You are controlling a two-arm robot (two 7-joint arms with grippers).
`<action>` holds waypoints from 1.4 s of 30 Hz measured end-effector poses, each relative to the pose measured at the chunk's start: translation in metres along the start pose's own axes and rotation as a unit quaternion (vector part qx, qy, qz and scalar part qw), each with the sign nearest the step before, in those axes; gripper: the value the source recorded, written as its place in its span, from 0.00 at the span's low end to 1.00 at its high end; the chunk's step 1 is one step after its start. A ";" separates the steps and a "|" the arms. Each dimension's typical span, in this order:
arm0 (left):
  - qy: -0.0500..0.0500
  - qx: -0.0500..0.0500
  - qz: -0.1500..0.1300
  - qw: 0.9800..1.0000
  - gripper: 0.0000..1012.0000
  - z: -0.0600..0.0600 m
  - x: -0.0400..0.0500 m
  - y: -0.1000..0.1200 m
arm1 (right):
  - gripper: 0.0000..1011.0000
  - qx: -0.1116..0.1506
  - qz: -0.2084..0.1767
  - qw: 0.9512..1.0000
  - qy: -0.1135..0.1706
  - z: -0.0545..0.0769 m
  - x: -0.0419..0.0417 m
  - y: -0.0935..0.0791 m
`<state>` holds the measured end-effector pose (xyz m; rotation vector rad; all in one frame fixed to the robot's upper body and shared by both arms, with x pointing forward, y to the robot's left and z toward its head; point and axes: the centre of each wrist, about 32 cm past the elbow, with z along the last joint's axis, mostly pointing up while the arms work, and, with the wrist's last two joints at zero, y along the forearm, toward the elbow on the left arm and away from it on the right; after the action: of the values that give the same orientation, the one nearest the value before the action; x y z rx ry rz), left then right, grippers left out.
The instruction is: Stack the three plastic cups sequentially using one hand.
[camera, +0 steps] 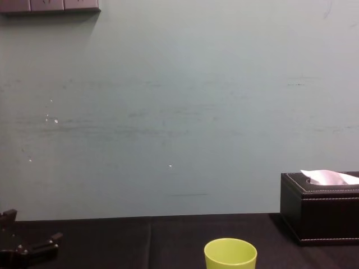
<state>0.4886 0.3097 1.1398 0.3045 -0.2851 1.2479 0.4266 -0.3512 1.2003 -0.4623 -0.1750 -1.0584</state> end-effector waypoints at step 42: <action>0.000 0.000 0.000 1.000 1.00 0.000 0.0000 0.000 | 0.99 0.011 0.161 0.986 0.048 -0.013 -0.0157 -0.019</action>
<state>0.4886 0.3097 1.1398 0.3045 -0.2850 1.2480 0.4011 -0.3522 1.1888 -0.4038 -0.0240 -0.7576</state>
